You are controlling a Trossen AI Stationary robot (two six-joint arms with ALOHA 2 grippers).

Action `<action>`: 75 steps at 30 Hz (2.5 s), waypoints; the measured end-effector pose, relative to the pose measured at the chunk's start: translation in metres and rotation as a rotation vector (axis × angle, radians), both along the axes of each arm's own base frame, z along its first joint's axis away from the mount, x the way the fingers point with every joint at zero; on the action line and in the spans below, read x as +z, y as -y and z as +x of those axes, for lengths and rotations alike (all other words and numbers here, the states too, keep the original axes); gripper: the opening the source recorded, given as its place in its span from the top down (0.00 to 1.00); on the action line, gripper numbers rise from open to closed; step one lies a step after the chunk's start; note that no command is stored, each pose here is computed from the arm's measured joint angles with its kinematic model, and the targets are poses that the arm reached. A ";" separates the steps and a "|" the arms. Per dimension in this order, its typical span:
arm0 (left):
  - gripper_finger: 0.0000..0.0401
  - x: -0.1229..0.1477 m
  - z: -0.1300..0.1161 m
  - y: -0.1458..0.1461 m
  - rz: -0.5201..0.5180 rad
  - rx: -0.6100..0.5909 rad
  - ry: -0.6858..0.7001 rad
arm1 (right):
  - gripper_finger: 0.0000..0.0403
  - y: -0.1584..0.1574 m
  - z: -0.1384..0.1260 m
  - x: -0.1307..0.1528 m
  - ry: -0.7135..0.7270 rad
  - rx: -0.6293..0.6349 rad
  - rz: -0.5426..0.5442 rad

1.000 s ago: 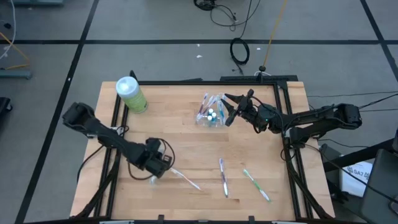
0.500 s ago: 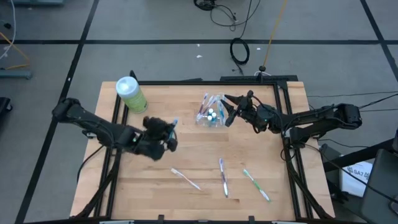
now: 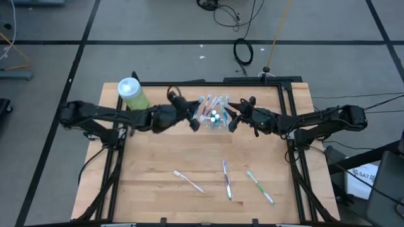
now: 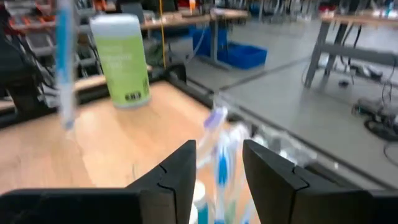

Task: Pick & Place toothbrushing station
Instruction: Put the blue toothbrush into the transparent organizer

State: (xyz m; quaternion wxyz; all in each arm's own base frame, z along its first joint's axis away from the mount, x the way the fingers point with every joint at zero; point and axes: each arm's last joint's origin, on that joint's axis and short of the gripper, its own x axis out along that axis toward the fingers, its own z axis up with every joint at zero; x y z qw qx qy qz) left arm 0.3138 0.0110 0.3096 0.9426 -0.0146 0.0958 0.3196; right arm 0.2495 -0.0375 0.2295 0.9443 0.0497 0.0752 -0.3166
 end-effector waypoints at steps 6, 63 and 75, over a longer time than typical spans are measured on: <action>0.92 -0.029 0.032 -0.032 0.010 0.004 0.031 | 0.68 -0.001 -0.003 -0.012 -0.070 0.014 0.101; 0.80 -0.142 0.069 -0.040 -0.183 0.158 -0.123 | 0.68 -0.015 0.002 -0.010 -0.043 0.318 0.191; 0.80 -0.133 0.065 -0.028 -0.187 0.133 -0.149 | 0.68 -0.015 0.003 -0.010 -0.038 0.322 0.191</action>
